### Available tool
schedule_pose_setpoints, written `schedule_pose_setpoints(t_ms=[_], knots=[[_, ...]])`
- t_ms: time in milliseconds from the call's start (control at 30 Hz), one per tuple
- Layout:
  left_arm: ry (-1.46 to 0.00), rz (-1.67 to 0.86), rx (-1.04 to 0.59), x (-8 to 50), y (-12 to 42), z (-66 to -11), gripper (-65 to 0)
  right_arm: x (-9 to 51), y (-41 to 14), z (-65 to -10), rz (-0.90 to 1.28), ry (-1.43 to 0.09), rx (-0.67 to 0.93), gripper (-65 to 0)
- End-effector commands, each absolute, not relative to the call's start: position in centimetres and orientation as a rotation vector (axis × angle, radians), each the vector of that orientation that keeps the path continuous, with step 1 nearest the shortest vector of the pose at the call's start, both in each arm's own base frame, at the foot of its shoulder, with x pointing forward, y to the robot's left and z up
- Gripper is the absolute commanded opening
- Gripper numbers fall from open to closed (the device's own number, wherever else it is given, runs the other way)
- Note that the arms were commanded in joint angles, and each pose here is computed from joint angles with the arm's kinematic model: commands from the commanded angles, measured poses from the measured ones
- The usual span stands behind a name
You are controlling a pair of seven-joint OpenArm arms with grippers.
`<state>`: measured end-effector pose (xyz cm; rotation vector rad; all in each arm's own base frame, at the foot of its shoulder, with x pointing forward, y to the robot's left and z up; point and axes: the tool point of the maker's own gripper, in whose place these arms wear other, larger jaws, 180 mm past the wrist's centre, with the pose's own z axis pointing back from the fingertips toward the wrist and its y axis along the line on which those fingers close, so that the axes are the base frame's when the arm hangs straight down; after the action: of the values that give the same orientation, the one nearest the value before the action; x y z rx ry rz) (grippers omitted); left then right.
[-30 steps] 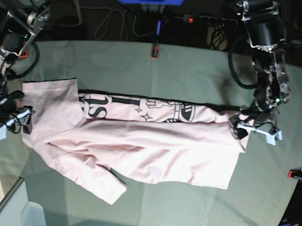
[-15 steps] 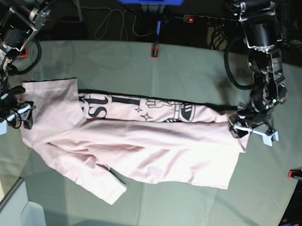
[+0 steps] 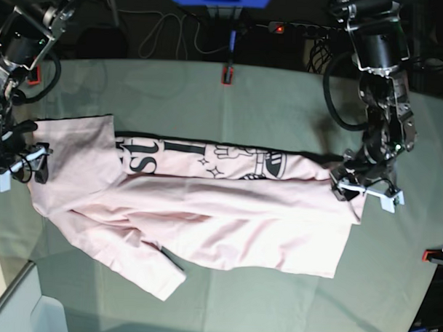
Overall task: Layout the t-shirt on the table in an organized manner, then fold the t-shirt properly
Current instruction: 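Hold the folded edge with both grippers and adjust the grasp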
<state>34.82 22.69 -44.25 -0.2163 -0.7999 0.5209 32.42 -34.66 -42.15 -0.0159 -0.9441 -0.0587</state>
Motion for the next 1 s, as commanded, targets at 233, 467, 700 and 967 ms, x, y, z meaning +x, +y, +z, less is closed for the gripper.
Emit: schedule_pose_setpoints(t_ms=[233,467,700,967], knots=[[-0.922,0.594,-0.183,35.9,25.8,-41.9,-26.9,32.8,-35.8,-40.6,-0.051,-0.994,-0.040,-27.7],[-0.891,0.600,-0.201,36.6,25.1,-42.9,-26.9,32.8,-35.8,-40.7,-0.051,-0.992,-0.039,-27.7],[-0.867,0.610,-0.208,36.5,24.9,-43.7,-27.6,32.2,-35.9,-41.0,-0.049,-0.980,-0.043,-27.7],[-0.930,0.592,-0.202,37.1,25.2,-41.5,-54.8,31.9,-35.9,-41.2,-0.048,-0.973,-0.044,-27.4]])
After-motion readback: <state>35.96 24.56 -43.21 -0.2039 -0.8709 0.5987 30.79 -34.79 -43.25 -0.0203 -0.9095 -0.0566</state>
